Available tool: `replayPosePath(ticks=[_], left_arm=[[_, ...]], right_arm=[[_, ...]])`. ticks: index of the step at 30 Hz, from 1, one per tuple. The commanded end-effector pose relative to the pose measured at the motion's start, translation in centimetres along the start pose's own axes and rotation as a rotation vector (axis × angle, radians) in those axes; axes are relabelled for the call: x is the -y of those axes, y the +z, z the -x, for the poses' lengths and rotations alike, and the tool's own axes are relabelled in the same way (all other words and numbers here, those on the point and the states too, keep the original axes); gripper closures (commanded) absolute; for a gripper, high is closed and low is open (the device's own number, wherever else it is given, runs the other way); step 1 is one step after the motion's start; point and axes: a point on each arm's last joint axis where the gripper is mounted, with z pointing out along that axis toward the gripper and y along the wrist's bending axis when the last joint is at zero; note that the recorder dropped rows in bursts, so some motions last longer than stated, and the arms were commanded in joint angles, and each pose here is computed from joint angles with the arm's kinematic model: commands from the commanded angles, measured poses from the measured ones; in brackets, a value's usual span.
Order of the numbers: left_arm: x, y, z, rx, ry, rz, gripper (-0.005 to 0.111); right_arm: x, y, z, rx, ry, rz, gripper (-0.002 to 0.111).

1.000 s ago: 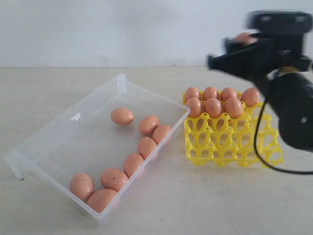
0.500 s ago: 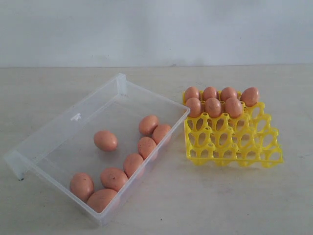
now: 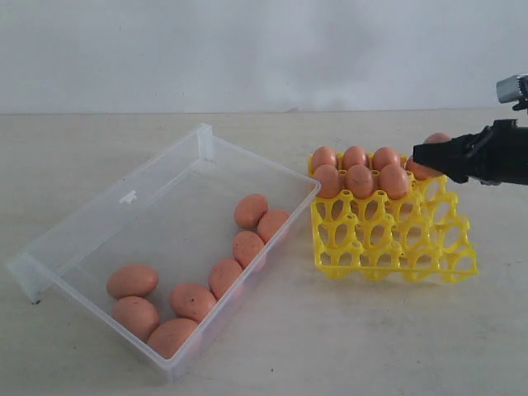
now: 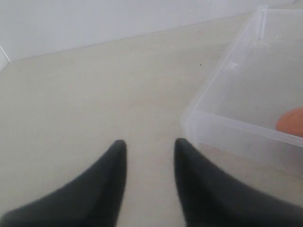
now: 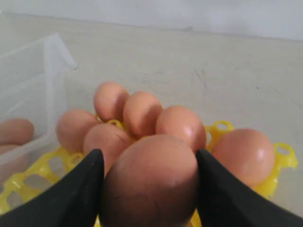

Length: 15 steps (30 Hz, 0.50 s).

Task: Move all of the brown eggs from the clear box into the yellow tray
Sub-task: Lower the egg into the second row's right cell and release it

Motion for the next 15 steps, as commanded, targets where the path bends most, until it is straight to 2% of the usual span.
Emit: replayPosePath(ticks=[1, 7, 10, 13, 15], left_arm=[[0.0, 0.0, 0.1, -0.002, -0.007, -0.001, 0.007], [0.0, 0.0, 0.1, -0.002, -0.009, -0.001, 0.006], [0.0, 0.0, 0.1, -0.002, -0.009, -0.001, 0.01], [0.0, 0.0, 0.1, -0.002, -0.009, -0.001, 0.03], [0.0, 0.0, 0.1, -0.002, -0.009, -0.001, 0.052]], right_arm=[[1.5, 0.6, -1.8, -0.076, 0.04, -0.084, 0.109], [2.2, 1.4, -2.9, -0.05, 0.031, -0.097, 0.109], [2.1, 1.4, -2.8, -0.038, -0.01, -0.094, 0.109], [2.3, 1.4, -2.7, -0.023, -0.056, -0.112, 0.109], [2.4, 1.4, -2.6, -0.014, -0.067, -0.124, 0.109]])
